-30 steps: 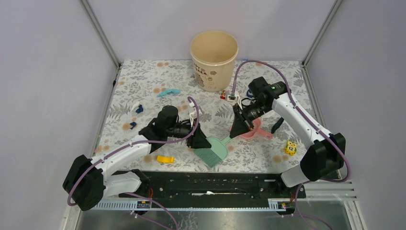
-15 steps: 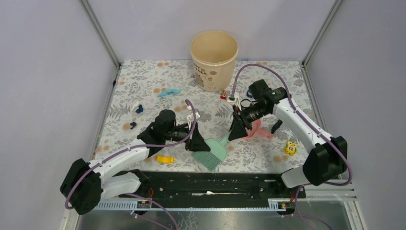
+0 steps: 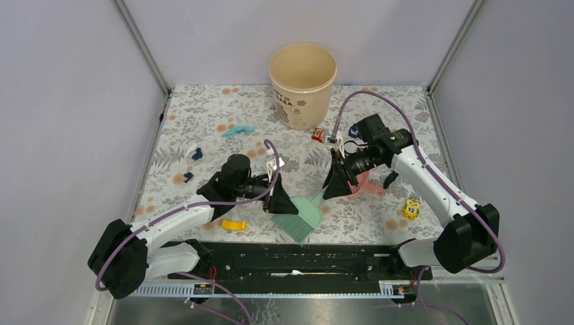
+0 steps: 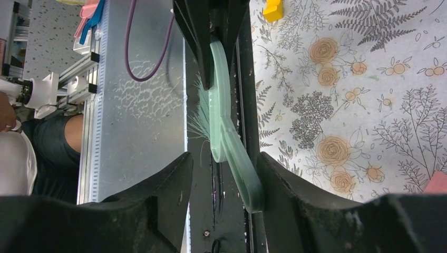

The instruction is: Sweep away the paper scraps from the table

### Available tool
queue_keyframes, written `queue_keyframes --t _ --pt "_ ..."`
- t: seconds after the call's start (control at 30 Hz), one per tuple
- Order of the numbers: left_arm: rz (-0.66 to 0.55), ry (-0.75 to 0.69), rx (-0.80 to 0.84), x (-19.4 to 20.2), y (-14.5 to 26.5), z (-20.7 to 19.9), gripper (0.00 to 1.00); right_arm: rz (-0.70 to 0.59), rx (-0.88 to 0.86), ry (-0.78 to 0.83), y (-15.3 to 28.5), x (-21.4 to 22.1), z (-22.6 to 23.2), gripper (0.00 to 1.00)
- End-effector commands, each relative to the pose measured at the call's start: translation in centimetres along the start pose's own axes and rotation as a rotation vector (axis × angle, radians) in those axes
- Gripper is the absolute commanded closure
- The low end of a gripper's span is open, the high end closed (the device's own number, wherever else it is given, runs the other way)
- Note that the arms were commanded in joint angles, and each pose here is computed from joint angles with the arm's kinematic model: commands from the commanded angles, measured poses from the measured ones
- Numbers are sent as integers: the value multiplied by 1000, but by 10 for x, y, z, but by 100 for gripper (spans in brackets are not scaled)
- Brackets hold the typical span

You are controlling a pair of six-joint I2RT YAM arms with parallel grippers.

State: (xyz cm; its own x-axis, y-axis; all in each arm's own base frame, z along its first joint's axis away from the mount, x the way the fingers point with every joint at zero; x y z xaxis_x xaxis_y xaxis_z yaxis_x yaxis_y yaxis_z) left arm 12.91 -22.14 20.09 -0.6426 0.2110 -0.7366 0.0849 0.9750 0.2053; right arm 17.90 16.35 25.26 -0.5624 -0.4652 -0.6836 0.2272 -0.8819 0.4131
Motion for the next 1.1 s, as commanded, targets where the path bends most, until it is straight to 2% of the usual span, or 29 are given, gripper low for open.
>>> queue_keyframes --t 0.0,0.43,0.6,0.7,0.73,0.8,0.83,0.93,1.07 --pt "-61 -67 54 -20 1 -7 100 -22 -51 12 -3 -2 5 46" --pt "-63 -40 9 -21 1 4 100 -34 -76 22 -3 1 9 65" --pt "-65 -37 1 -22 1 6 100 -27 -78 15 -5 5 8 77" --pt "-63 -40 -18 -23 2 8 100 -16 -51 17 -4 6 5 93" --pt "-67 -45 -34 -24 2 9 96 -10 -36 20 -4 6 4 98" --pt "-68 -33 -106 -26 4 14 69 -1 5 4 -2 6 2 100" --pt "-82 -39 -155 -29 6 15 60 2 27 -1 -2 6 1 100" --pt "-137 -55 -300 -36 14 18 40 6 139 -40 2 5 -5 100" --pt "-222 -17 -585 -45 33 25 33 -24 370 -100 23 -3 -12 100"
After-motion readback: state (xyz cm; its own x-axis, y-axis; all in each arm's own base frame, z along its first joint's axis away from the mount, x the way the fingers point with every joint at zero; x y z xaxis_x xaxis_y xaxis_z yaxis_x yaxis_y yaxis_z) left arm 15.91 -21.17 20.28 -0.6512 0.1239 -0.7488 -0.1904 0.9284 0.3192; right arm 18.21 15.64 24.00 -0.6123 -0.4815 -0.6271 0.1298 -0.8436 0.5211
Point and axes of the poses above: each gripper's point midway between its finger pads, its own y axis back along the fingers, its own z axis along the line the jaws close on, x = y × z, the point moved 8 cm from there along y, back along the fingers, and after that the axes turned 4 degrees about -y, right-handed, at the moved point
